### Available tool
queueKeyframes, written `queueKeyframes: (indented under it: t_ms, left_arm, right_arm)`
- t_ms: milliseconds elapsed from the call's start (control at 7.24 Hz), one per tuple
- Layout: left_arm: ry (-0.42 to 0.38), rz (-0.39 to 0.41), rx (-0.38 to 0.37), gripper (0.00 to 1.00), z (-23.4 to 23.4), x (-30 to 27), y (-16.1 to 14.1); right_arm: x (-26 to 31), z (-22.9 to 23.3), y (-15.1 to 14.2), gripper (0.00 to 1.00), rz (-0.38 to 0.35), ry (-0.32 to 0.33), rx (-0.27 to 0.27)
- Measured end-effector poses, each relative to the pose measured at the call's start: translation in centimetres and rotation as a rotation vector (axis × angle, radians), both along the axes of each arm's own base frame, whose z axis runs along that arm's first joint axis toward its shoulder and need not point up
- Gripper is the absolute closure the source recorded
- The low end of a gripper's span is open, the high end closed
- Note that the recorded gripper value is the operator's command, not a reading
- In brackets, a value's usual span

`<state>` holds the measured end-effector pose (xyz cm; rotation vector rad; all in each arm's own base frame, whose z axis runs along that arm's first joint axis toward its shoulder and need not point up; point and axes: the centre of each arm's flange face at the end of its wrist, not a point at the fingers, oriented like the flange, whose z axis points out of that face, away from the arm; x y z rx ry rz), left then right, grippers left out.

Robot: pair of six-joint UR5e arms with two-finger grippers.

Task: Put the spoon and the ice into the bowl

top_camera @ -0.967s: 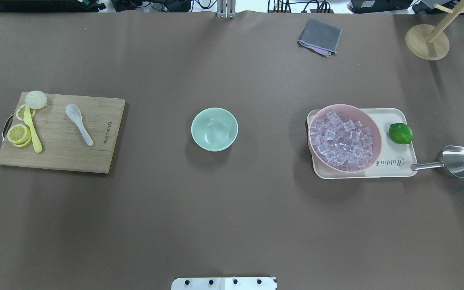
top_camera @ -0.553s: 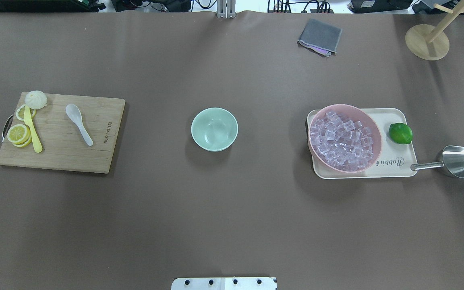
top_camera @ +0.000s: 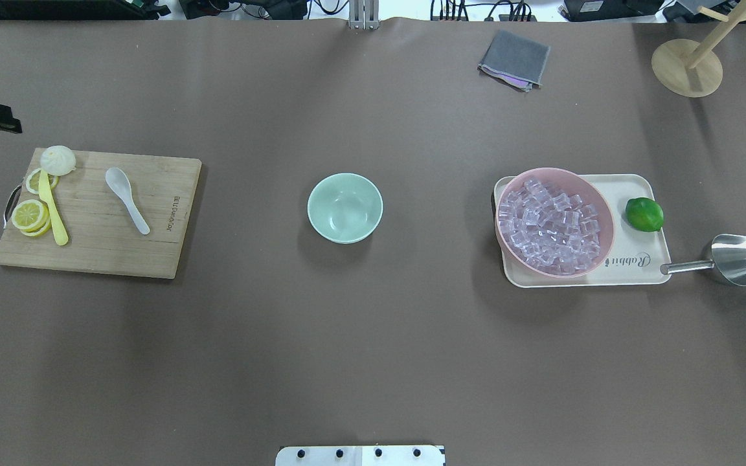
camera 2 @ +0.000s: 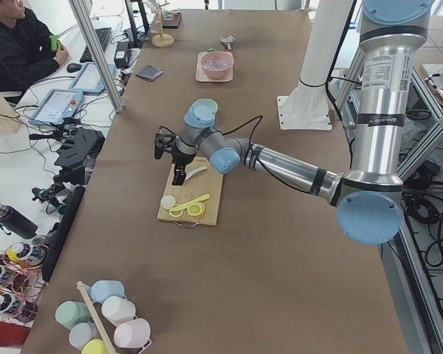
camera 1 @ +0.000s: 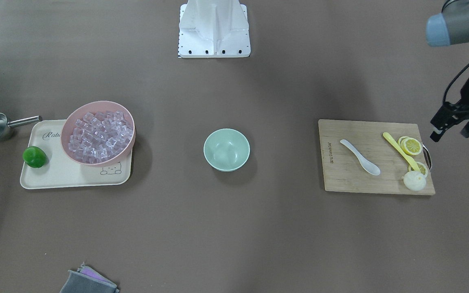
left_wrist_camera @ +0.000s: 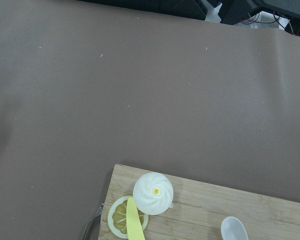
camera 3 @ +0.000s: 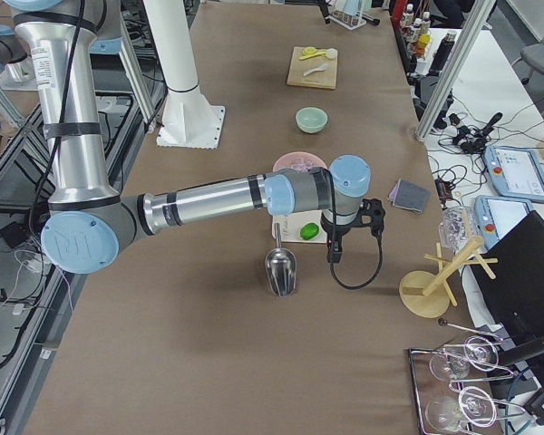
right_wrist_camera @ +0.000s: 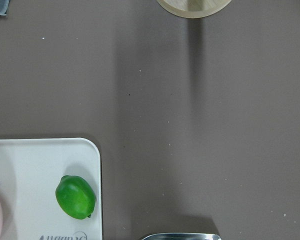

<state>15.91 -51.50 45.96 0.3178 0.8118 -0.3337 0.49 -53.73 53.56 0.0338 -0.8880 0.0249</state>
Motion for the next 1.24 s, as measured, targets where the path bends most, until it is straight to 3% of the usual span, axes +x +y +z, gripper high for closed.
queueKeyframes:
  t_ms: [414,553,691,1105,1243]
  left_arm:
    - [-0.066,-0.117,-0.100,0.03,-2.3,10.9,0.8]
    - [-0.064,-0.152,-0.123,0.10,-2.8,13.8,1.7]
    - [-0.066,-0.181,-0.136,0.16,-3.0,16.4,2.6]
    - [-0.094,-0.214,-0.153,0.16,-2.0,21.0,3.5]
    - [-0.100,-0.214,-0.156,0.28,-1.7,21.7,3.3]
  right_arm:
    - [-1.7,-1.5,-0.4,0.00,0.039,-0.030,0.006]
    - [-3.1,-2.4,-0.6,0.00,0.065,-0.046,0.007]
    - [-4.5,-3.2,-0.7,0.00,0.080,-0.062,0.008]
    - [-6.3,-5.1,-1.3,0.00,0.080,-0.083,0.030]
    - [-6.5,-5.5,-1.4,0.00,0.076,-0.086,0.037]
